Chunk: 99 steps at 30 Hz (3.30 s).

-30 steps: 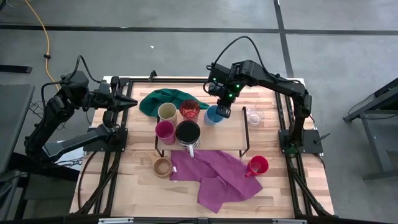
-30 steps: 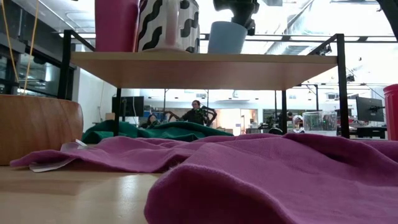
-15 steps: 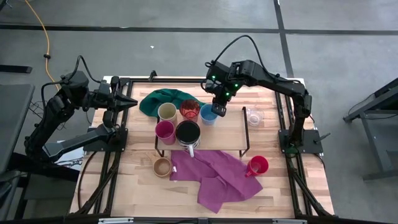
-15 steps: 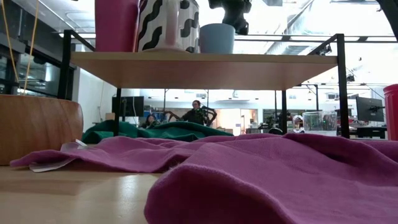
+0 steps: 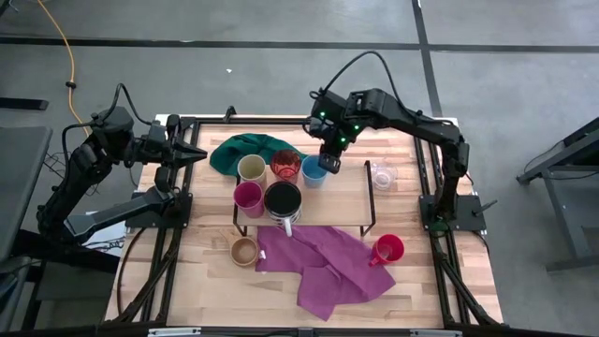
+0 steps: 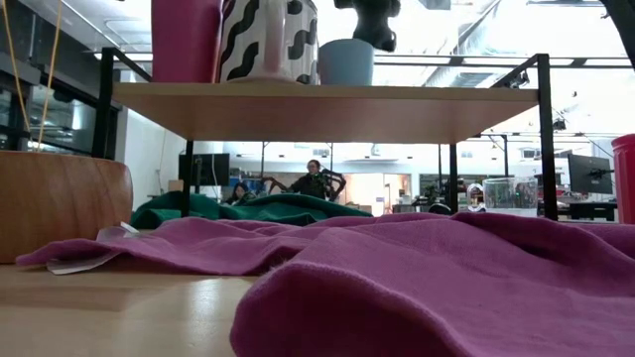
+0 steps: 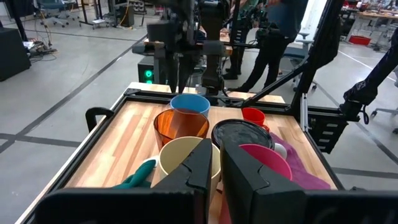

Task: Stack small to large cups/mugs on shelf
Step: Put the blue cup on the shelf, then put the red mug on the shelf

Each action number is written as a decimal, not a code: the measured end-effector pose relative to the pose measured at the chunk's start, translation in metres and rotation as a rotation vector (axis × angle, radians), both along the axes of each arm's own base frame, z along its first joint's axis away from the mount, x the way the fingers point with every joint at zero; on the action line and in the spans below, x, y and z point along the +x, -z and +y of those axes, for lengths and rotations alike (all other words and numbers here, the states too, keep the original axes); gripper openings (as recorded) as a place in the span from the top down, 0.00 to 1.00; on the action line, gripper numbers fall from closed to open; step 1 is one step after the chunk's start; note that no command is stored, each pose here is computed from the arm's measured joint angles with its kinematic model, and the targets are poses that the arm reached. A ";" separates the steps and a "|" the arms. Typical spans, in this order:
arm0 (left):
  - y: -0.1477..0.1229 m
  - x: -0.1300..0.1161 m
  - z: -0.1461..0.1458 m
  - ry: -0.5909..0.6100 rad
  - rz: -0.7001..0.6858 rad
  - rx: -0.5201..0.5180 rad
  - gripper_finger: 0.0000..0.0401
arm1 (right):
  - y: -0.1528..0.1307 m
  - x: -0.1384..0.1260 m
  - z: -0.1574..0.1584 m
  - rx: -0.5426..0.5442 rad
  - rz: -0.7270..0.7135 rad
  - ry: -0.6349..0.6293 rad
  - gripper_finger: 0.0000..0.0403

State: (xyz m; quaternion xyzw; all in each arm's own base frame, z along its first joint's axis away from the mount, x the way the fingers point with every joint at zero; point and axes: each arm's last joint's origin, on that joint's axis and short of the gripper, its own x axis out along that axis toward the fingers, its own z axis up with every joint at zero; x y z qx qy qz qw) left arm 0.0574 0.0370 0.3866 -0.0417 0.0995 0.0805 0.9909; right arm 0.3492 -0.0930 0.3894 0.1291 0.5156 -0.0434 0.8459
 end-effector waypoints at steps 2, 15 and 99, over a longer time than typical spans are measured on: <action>0.000 0.000 0.000 0.000 0.001 0.002 0.94 | -0.010 -0.002 -0.002 -0.021 -0.035 0.008 0.86; 0.002 0.000 0.000 0.007 0.012 -0.013 0.94 | -0.109 -0.093 0.022 -0.071 -0.434 -0.002 0.86; 0.003 -0.001 0.001 -0.060 0.018 -0.073 0.94 | 0.146 -0.233 0.214 0.431 0.297 0.757 0.85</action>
